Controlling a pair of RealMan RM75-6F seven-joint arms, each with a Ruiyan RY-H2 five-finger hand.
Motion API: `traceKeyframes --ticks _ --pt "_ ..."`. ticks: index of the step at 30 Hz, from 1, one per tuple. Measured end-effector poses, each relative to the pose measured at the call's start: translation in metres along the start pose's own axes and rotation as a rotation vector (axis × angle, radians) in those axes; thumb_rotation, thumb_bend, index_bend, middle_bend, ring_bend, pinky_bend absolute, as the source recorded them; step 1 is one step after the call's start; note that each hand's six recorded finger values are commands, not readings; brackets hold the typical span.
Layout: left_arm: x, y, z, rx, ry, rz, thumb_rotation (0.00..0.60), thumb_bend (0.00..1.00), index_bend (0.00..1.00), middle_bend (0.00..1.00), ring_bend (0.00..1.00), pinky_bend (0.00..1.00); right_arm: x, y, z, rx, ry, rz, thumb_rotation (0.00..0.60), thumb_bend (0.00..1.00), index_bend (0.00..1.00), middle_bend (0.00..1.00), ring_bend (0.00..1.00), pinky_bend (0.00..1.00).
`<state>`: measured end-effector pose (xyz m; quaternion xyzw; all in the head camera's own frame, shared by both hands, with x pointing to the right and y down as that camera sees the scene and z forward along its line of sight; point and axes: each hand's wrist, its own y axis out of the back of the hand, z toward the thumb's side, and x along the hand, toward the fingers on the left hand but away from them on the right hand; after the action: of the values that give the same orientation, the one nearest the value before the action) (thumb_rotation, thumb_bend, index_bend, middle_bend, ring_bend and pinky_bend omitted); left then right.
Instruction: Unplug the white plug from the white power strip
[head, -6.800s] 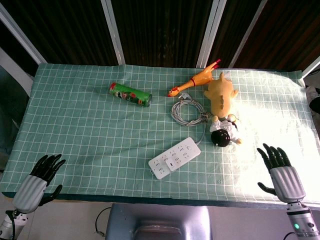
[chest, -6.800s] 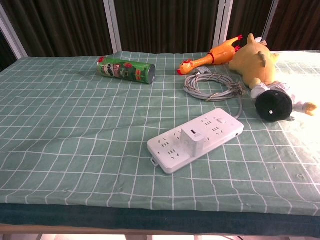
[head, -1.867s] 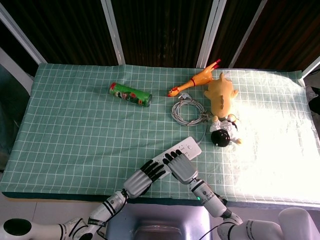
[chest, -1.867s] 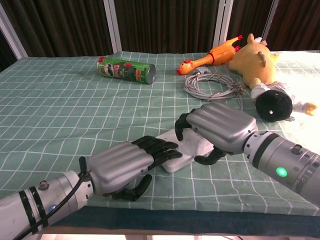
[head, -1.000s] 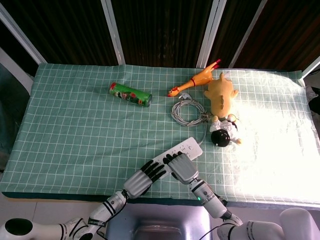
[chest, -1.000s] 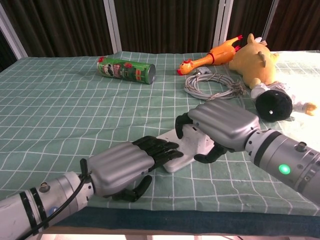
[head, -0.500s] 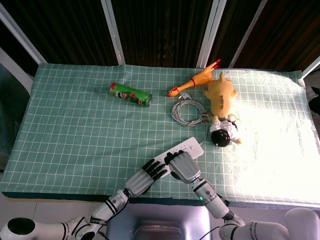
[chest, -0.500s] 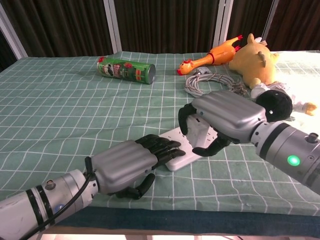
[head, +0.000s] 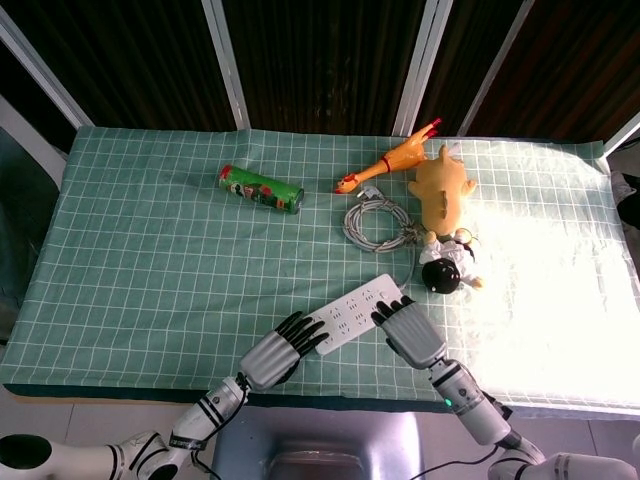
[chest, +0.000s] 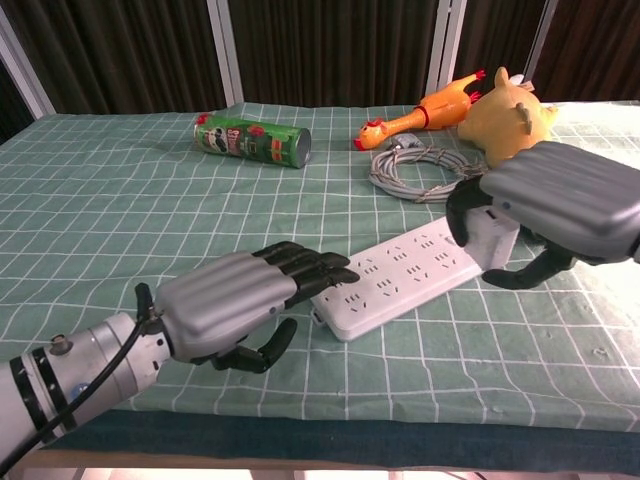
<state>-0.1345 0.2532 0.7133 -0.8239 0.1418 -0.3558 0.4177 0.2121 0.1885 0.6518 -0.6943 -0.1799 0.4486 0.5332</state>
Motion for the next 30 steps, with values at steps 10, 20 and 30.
traceKeyframes --ticks 10,20,30 --pt "-0.021 0.016 -0.011 -0.016 0.021 0.038 0.576 0.67 0.00 0.00 0.00 0.03 0.035 -0.024 -0.041 0.324 -0.045 0.199 0.600 0.55 0.69 0.57 0.58 0.64" --pt "-0.034 0.027 -0.026 -0.059 0.040 0.071 0.581 0.58 0.00 0.00 0.00 0.03 0.056 -0.065 -0.059 0.448 -0.032 0.434 0.600 0.42 0.08 0.19 0.21 0.36" --pt "-0.043 0.046 -0.041 -0.112 0.044 0.123 0.571 0.54 0.00 0.00 0.00 0.03 0.066 -0.034 -0.063 0.302 -0.070 0.351 0.600 0.23 0.00 0.00 0.04 0.22"
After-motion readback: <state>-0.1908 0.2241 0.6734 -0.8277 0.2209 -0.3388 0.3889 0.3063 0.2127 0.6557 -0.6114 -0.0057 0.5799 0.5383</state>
